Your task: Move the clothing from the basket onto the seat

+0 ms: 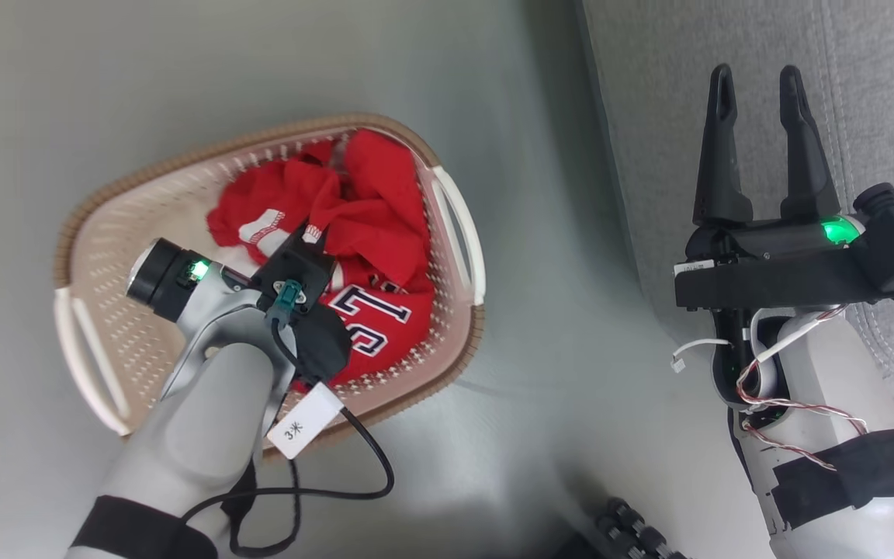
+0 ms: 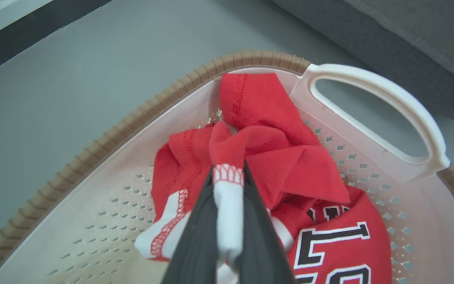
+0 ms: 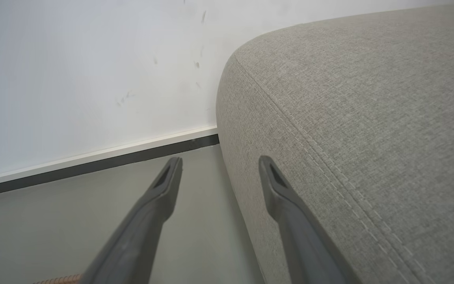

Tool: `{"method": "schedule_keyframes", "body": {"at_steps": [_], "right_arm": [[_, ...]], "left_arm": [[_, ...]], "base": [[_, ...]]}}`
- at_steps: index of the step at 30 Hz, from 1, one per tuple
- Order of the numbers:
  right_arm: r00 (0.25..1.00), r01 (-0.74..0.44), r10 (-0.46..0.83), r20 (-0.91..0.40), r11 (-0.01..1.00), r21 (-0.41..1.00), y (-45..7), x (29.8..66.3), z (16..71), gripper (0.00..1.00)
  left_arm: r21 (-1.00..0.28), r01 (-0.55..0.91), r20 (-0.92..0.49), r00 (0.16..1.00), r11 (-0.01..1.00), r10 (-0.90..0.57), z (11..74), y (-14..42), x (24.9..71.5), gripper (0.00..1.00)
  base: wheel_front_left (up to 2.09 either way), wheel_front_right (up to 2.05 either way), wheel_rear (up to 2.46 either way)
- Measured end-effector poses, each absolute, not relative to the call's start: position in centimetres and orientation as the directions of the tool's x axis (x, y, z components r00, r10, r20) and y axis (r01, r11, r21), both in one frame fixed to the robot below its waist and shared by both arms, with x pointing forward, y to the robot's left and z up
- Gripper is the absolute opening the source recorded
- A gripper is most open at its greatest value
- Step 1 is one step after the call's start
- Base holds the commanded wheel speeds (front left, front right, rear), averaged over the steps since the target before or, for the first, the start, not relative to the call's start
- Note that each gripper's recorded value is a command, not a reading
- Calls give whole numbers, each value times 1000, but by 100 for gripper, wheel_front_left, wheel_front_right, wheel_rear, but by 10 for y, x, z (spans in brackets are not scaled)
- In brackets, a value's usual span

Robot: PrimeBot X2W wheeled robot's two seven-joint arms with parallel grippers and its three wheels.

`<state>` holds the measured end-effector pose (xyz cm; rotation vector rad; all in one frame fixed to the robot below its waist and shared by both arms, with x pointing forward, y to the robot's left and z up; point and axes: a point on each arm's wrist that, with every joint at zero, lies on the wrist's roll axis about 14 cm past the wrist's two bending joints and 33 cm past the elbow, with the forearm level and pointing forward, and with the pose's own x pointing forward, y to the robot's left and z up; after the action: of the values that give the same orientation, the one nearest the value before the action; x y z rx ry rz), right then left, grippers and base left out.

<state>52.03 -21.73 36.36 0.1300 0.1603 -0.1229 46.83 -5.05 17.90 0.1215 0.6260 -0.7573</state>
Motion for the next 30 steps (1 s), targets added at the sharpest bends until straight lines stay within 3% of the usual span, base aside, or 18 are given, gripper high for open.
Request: {"method": "schedule_keyframes", "body": {"at_steps": [14, 30], "right_arm": [[991, 59, -43, -128, 990, 126, -199, 516, 395, 100], [996, -20, 34, -80, 985, 173, -167, 493, 437, 100]], "left_arm": [[-134, 596, -489, 655, 792, -576, 252, -26, 483, 0], [-96, 565, -256, 781, 819, -569, 382, -10, 500, 0]], "base": [[0, 0, 0], [0, 0, 0]]}}
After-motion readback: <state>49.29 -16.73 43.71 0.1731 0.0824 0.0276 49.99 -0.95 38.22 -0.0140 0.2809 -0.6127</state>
